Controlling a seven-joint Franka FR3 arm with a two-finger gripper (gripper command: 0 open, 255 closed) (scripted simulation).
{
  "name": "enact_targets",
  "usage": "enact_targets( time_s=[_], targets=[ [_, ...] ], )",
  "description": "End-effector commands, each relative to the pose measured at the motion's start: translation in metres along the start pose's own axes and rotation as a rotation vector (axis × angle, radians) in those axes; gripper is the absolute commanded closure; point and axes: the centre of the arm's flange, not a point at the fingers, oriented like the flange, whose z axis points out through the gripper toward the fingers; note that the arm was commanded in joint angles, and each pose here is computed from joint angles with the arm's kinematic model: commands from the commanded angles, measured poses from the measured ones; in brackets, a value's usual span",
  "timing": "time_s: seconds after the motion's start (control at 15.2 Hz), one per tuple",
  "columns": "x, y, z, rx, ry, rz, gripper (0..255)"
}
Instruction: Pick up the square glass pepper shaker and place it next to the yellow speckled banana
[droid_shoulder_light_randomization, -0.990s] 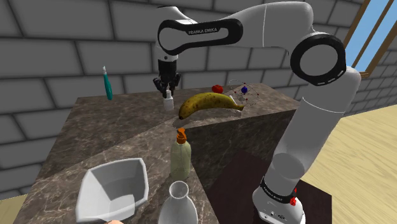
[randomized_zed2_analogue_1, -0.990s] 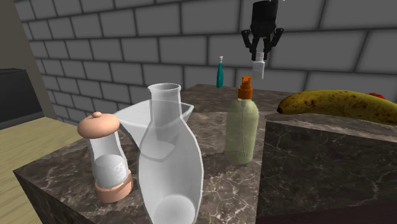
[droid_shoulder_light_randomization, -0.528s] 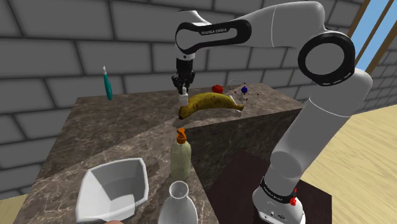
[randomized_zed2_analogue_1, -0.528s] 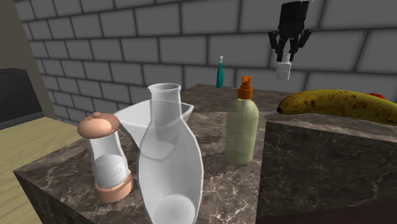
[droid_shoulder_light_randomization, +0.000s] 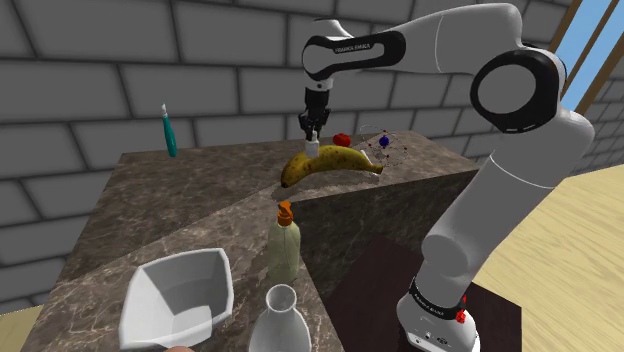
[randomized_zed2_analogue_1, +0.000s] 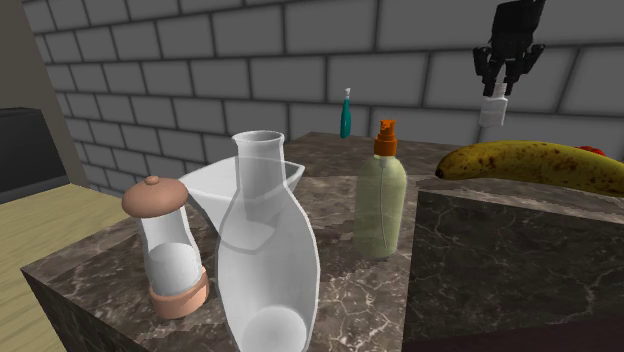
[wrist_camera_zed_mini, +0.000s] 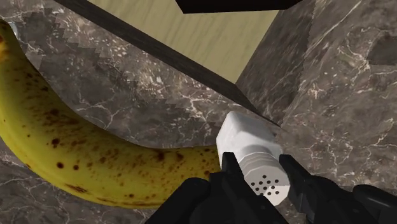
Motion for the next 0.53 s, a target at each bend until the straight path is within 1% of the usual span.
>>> enact_targets(
  time_s=[0.0, 0.46],
  targets=[
    [-0.003, 0.024, 0.002, 0.0, 0.0, -0.002, 255],
    [-0.013, 0.116, 0.006, 0.0, 0.0, -0.002, 255]
  ],
)
